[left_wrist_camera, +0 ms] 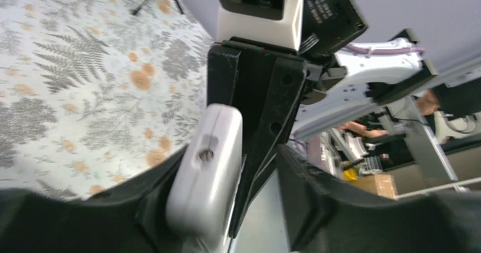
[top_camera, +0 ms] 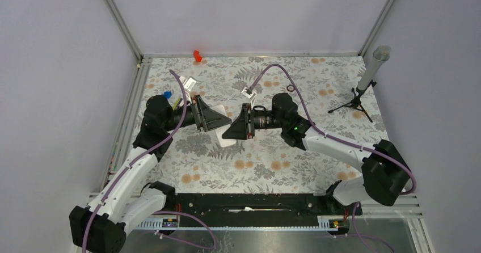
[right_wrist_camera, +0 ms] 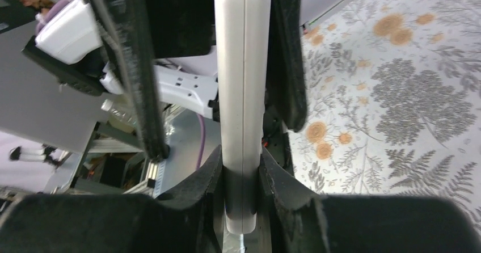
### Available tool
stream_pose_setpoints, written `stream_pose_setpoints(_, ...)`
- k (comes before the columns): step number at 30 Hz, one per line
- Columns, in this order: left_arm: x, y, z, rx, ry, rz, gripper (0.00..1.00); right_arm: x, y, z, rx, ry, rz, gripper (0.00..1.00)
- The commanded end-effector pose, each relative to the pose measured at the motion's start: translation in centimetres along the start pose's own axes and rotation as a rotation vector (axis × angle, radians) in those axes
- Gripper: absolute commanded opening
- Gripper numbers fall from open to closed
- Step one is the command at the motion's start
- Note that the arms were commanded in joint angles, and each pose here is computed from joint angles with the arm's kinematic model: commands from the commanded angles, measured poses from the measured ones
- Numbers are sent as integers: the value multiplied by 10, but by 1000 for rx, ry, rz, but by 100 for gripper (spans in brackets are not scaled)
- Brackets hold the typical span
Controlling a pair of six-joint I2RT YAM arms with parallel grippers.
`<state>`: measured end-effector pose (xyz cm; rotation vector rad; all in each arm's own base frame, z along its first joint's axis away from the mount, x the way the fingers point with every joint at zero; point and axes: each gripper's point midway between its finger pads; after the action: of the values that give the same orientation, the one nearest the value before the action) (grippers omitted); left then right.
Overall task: Load the batteries into the remote control
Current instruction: Load the battery cover into the remote control, then place the remote control at the center of the board.
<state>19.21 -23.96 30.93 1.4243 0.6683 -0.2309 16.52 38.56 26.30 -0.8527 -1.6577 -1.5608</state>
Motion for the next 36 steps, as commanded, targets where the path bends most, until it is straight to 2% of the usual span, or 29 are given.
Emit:
stream_pose_setpoints(1,0,23,-7,-67,114,83,65,6,30,-5,-134,-52,-100,0)
stream_pose_setpoints(3,15,22,-11,-72,211,87,78,2,33,-11,-164,-103,-111,0)
stream_pose_setpoints(8,71,15,-40,-76,568,70,98,-37,36,-39,-236,-376,-115,0)
stream_pose_setpoints(11,89,10,-60,-82,722,55,99,-76,43,-72,-286,-641,-162,0)
stream_pose_setpoints(15,96,6,-82,-89,846,38,99,-138,39,-134,-278,-1025,-182,0)
stream_pose_setpoints(22,84,3,-101,-133,888,33,99,-210,49,-215,-277,-1499,-205,0)
stream_pose_setpoints(27,85,-4,-112,-134,930,32,99,-249,46,-257,-164,-1843,-250,0)
stream_pose_setpoints(30,87,-10,-114,-127,937,30,99,-266,40,-269,-100,-1948,-259,0)
stream_pose_setpoints(36,96,-23,-114,-98,948,23,99,-294,36,-266,-27,-1996,-246,0)
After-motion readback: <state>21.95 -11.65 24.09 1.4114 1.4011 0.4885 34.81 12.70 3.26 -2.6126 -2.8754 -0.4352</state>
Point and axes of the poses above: each gripper's point midway between its finger pads, its own z axis out along the fingers, its own x axis along the line the jaws close on, y = z × x, and after that the axes turned 14 degrees about z, right-handed
